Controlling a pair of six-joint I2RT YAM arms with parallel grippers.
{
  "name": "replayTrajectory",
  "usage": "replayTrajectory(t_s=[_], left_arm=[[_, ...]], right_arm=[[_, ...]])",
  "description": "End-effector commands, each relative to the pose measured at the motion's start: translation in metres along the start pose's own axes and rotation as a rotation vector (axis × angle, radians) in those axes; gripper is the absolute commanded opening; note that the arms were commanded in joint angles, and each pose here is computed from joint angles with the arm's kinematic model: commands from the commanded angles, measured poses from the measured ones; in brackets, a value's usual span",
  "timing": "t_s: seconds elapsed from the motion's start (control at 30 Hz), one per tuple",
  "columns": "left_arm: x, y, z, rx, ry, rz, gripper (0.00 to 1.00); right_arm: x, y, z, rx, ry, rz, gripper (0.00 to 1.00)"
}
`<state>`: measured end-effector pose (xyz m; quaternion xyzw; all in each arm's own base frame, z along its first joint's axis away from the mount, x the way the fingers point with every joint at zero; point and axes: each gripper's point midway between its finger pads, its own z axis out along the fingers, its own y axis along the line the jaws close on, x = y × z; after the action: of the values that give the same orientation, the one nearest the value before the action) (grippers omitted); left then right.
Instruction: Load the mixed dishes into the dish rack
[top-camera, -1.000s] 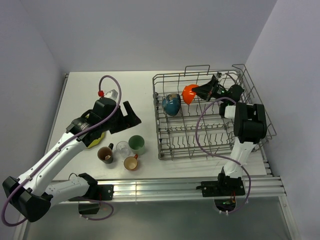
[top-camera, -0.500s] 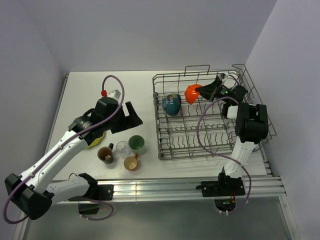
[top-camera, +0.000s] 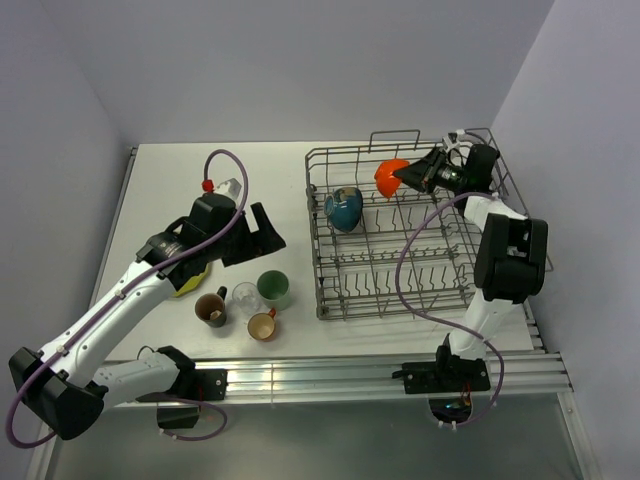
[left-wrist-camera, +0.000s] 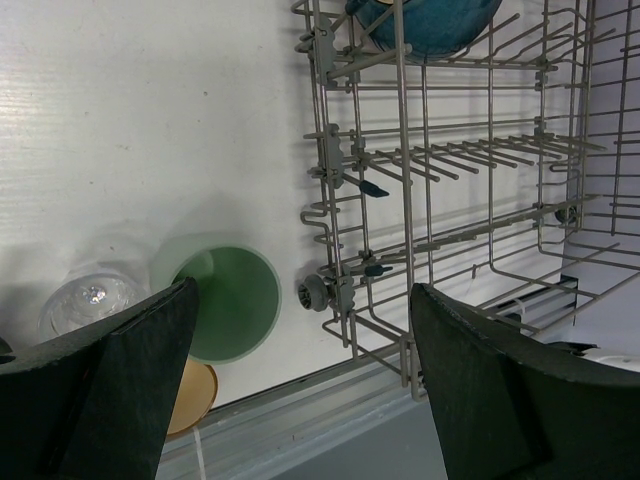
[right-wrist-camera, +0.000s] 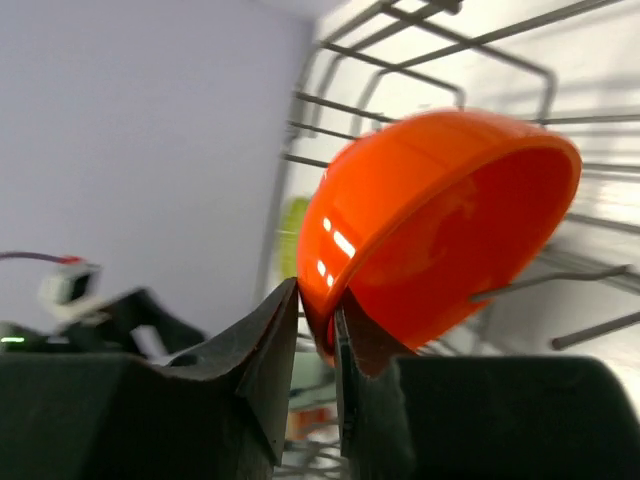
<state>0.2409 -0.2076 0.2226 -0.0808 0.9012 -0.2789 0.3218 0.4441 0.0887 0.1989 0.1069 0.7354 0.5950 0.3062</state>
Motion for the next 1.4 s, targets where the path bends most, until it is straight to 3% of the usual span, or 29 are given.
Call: replayTrajectory(t_s=[0.0,0.03,0.07,0.2,0.23,0.3,0.37,0.43,0.53,0.6,0.7,1.03,1.23,1.37], left_arm=[[-0.013,-0.018,-0.011,0.072,-0.044,0.019,0.93],[-0.013,-0.018,-0.011,0.074,-0.042,0.019,0.93],[-0.013,-0.019,-0.01,0.074,-0.04,0.021,0.93],[-0.012,-0.017,-0.011,0.072,-0.04,0.022,0.93],[-0.013,-0.017,-0.012,0.073,-0.045,0.022,0.93],[-0.012,-0.017,-0.011,0.072,-0.042,0.022,0.93],[-0.011,-0.017,-0.01,0.074,-0.038,0.022,0.93],[-0.01,-0.017,-0.009,0.076,-0.038,0.019,0.93],[-0.009,-0.017,-0.01,0.08,-0.038,0.02,0.93],[-0.009,-0.016,-0.009,0.08,-0.038,0.018,0.93],[-0.007,-0.013,-0.006,0.073,-0.036,0.014,0.93],[-0.002,-0.009,-0.004,0.075,-0.032,0.013,0.93],[-0.001,-0.009,-0.009,0.085,-0.036,0.02,0.93],[-0.001,-0.005,-0.011,0.071,-0.045,0.023,0.93]], right_arm=[[0.019,-0.035,-0.008,0.226,0.062,-0.113,0.28],[0.02,-0.029,-0.007,0.191,0.048,-0.061,0.33],[0.019,-0.031,-0.007,0.201,0.037,-0.07,0.44],[0.03,-0.045,-0.004,0.278,0.089,-0.097,0.48],[0.033,-0.046,-0.002,0.28,0.097,-0.098,0.46],[0.038,-0.051,-0.001,0.287,0.101,-0.09,0.22],[0.039,-0.051,-0.001,0.284,0.096,-0.093,0.05],[0.04,-0.049,0.001,0.263,0.09,-0.101,0.04],[0.041,-0.044,0.002,0.246,0.09,-0.1,0.14],[0.038,-0.032,0.005,0.226,0.056,-0.157,0.3],[0.033,-0.014,0.01,0.234,0.011,-0.224,0.43],[0.002,0.011,0.044,0.431,-0.048,-0.394,0.48],[-0.016,-0.009,0.07,0.712,-0.044,-0.481,0.58],[-0.02,-0.022,0.08,0.833,-0.032,-0.506,0.58]])
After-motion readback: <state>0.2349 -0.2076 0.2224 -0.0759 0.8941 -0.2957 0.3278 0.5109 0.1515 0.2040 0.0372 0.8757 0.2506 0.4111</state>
